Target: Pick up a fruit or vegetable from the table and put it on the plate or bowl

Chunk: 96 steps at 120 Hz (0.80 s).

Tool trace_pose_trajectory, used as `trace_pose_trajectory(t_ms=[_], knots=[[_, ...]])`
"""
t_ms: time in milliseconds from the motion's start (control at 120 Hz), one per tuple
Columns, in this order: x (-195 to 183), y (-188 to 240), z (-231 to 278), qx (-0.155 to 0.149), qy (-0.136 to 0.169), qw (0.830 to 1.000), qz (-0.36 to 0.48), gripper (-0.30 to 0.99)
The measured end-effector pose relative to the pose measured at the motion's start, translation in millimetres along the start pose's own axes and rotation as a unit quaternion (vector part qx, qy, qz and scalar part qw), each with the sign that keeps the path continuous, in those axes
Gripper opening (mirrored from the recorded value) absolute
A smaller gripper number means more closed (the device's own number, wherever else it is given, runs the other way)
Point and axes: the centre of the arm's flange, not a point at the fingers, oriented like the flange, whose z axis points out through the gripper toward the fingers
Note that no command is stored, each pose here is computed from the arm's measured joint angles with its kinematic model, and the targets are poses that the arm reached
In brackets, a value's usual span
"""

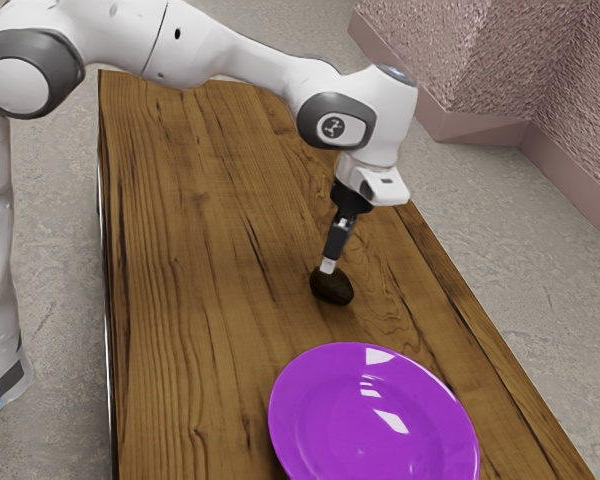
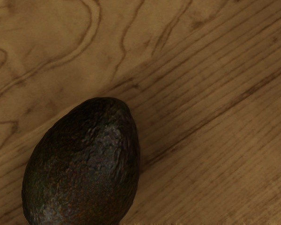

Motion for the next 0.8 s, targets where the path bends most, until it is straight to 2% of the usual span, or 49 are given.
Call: trace_pose_trajectory(t_ms=[350, 800], knots=[[-10, -12, 24, -0.008, -0.011, 1.000, -0.015, 0.69], [-3, -11, 44, -0.011, -0.015, 1.000, -0.012, 0.69]])
